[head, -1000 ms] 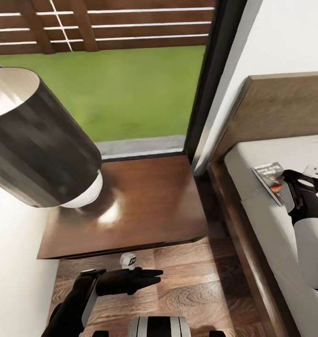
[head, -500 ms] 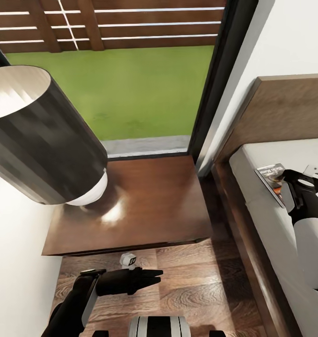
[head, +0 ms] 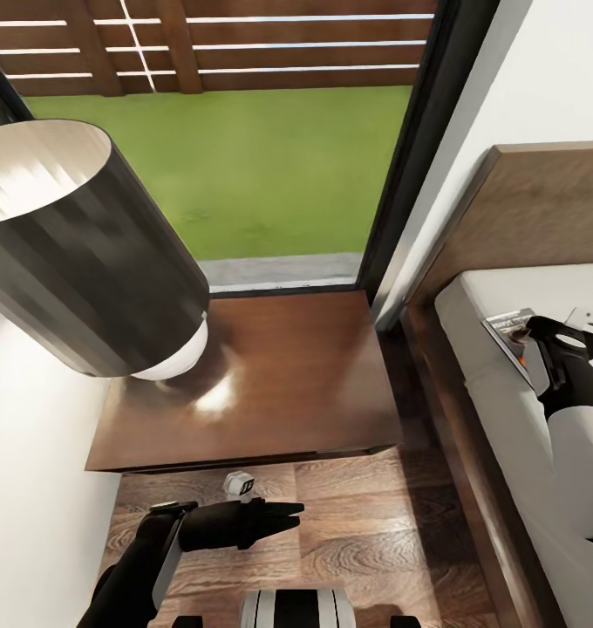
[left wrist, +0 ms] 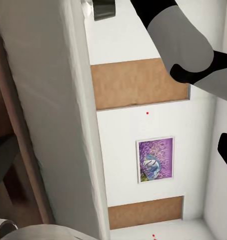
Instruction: In the bedroom, move the book from the bed onto either nightstand, and place the two sandals side by side next to the bed.
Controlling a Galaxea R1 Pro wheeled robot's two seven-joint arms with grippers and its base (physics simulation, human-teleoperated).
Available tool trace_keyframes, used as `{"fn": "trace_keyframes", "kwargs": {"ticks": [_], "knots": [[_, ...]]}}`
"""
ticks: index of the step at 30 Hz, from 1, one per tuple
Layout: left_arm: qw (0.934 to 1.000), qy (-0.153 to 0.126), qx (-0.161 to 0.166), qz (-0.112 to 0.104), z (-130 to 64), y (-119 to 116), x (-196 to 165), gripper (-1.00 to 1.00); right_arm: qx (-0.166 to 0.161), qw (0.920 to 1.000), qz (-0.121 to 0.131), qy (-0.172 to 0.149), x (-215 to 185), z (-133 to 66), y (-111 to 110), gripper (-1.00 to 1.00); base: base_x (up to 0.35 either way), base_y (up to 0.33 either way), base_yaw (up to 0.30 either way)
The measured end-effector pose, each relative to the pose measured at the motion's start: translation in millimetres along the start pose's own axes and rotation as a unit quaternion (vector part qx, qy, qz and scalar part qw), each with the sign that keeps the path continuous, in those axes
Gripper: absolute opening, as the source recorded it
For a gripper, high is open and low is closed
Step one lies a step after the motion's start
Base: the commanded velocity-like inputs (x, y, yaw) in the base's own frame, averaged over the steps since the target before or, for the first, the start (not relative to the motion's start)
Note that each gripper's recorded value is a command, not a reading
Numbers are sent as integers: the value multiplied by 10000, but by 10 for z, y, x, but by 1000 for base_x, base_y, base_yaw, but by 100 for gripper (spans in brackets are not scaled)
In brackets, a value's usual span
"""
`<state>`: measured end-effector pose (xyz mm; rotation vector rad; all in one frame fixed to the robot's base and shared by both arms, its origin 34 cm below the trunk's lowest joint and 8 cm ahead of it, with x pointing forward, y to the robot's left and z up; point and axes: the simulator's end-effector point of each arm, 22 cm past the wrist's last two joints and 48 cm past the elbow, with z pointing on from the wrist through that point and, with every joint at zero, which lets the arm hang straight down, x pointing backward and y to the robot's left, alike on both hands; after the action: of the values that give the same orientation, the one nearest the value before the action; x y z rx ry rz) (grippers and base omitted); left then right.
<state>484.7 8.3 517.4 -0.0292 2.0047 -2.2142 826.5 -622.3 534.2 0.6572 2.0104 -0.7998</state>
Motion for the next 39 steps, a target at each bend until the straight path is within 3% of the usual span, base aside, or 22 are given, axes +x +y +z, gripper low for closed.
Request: {"fn": "trace_keyframes", "kwargs": {"ticks": [39], "knots": [[10000,0,0,0,0,0,0,100,-11,10000,1,-20,-16,-2,7,100,-33,0,0]]}}
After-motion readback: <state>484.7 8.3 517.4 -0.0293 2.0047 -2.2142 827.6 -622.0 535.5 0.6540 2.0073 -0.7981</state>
